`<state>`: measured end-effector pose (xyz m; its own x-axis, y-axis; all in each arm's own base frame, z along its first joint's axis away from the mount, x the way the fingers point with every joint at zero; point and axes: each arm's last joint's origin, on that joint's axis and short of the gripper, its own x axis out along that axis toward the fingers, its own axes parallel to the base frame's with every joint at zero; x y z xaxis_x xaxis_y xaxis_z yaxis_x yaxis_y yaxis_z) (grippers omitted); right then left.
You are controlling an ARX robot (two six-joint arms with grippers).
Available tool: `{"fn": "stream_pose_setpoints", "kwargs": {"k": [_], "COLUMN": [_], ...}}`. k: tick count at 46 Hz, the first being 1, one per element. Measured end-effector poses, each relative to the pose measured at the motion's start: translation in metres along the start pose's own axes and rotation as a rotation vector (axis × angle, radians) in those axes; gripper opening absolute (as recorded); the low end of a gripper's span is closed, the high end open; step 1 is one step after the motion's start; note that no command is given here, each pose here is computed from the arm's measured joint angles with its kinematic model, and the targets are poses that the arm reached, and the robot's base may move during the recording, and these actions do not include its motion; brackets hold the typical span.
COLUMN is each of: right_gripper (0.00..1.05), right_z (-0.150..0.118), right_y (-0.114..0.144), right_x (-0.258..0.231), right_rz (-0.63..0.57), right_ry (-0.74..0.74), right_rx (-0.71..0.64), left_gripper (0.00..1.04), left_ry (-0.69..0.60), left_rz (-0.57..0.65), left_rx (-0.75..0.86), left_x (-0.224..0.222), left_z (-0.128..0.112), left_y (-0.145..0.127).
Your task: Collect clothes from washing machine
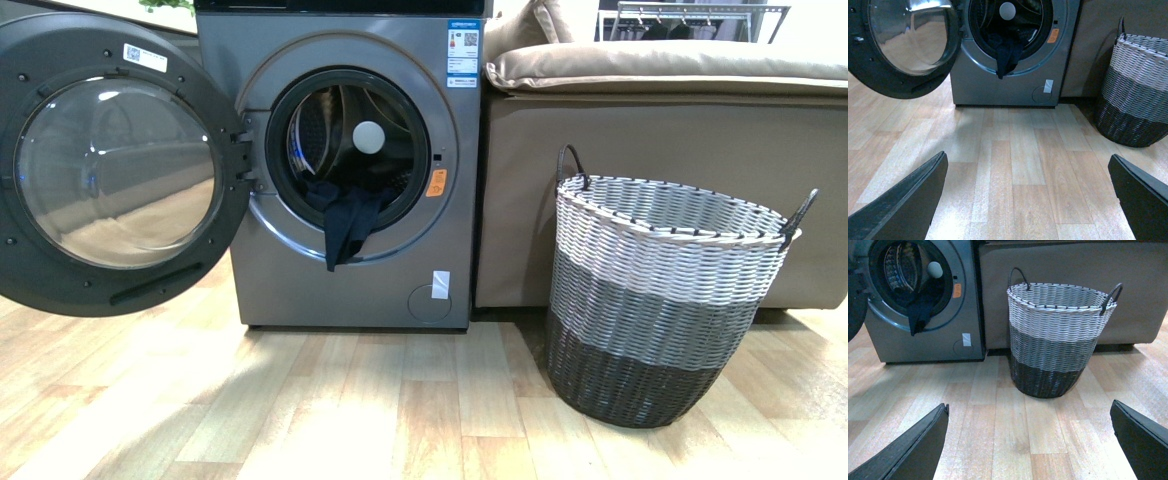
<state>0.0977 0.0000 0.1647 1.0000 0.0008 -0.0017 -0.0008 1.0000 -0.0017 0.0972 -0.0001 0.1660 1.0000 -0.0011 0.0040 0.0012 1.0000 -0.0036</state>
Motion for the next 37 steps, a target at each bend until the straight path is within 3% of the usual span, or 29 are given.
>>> {"fn": "stream_pose_setpoints", "kwargs": {"k": [37], "right_gripper": [0.97], "right_z": [0.0000], "right_y": [0.0000], "right_x": [0.0000], "right_rz": [0.000], "right_ry": [0.000], "right_rx": [0.000], "left_gripper": [0.98], "left_ry": [0.000], "left_rz": [0.000], "left_rx": [0.000], "left_x": [0.0000], "left_z": [0.0000], "left_y": [0.0000]}}
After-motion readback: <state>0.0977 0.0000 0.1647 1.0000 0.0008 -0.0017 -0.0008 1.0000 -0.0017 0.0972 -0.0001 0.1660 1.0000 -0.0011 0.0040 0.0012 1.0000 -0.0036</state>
